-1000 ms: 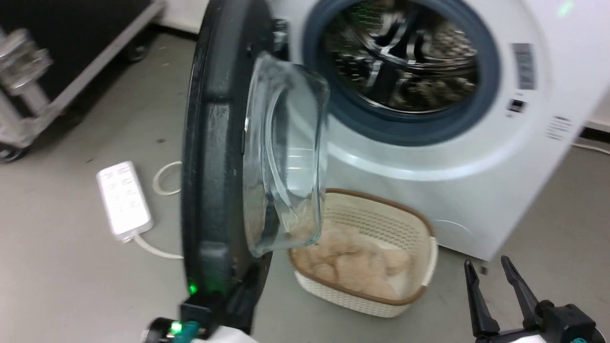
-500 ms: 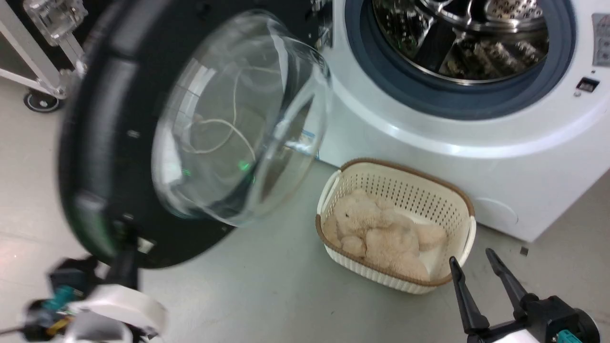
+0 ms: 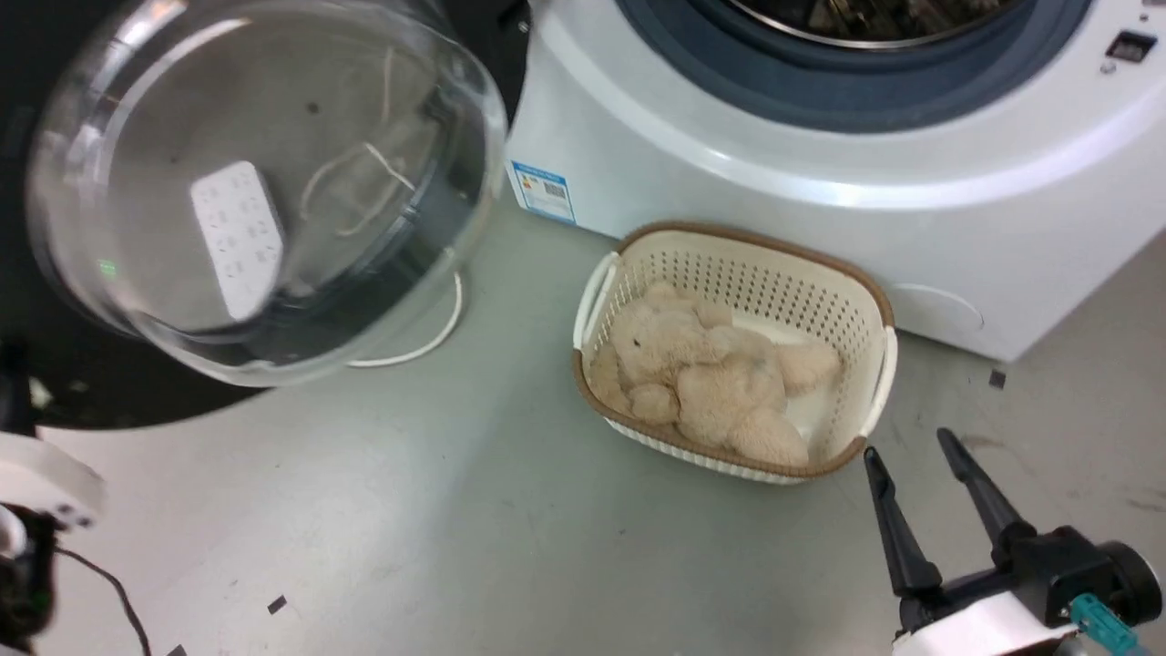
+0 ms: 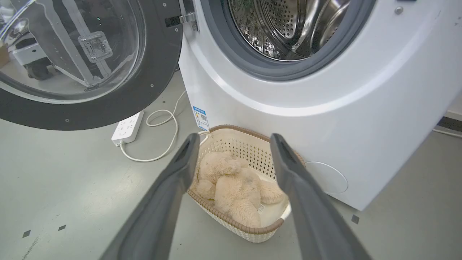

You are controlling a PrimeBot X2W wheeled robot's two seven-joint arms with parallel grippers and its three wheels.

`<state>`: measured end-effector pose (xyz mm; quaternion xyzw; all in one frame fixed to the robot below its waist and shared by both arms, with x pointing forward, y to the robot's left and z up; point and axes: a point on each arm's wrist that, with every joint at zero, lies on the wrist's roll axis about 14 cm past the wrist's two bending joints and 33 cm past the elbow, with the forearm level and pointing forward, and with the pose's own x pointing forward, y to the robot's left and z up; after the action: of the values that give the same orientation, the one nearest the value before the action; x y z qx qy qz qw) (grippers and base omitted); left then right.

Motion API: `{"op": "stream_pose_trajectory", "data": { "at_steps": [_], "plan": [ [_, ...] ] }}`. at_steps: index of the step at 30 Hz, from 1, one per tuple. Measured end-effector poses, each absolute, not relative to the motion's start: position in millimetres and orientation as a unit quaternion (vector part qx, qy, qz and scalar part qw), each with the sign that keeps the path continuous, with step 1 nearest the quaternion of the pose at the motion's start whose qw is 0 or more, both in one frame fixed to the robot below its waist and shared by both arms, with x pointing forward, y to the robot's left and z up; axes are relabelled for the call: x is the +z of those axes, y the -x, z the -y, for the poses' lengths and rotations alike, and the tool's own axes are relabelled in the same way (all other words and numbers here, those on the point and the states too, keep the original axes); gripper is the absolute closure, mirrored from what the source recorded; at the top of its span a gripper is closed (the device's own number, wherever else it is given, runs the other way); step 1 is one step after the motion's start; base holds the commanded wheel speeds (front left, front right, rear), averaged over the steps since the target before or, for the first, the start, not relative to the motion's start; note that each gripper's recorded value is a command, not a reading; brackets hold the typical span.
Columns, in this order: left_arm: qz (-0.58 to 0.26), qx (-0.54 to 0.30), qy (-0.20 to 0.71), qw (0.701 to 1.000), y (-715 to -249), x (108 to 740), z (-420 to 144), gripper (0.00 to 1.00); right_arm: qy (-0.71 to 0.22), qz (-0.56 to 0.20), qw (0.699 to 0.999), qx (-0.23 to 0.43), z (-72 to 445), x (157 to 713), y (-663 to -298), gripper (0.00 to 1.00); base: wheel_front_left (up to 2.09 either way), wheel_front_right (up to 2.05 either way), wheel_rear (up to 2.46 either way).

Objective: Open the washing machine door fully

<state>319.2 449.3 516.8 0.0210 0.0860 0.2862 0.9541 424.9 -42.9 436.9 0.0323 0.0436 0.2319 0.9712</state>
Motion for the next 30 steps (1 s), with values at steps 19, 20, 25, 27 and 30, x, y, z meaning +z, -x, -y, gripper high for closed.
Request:
{"op": "stream_pose_trajectory", "data": {
  "at_steps": [19,20,25,27,30],
  "plan": [
    [-0.014,0.254,-0.055,0.966,-347,536,-450,1.0,-0.017,-0.005,0.982,0.188,75,464,-428,0.0,0.0,0.0,0.0],
    [-0.002,0.243,-0.053,0.969,-350,540,-441,1.0,-0.017,0.003,0.983,0.181,79,470,-428,0.0,0.0,0.0,0.0],
    [0.052,0.185,-0.031,0.981,-356,553,-385,1.0,-0.014,0.045,0.988,0.144,104,502,-424,0.0,0.0,0.0,0.0],
    [0.069,0.162,-0.014,0.984,-357,557,-360,1.0,-0.01,0.062,0.989,0.131,114,515,-420,0.0,0.0,0.0,0.0],
    [0.084,0.13,0.008,0.988,-359,558,-326,1.0,-0.008,0.078,0.991,0.113,127,527,-410,0.0,0.0,0.0,0.0]
  ]
}}
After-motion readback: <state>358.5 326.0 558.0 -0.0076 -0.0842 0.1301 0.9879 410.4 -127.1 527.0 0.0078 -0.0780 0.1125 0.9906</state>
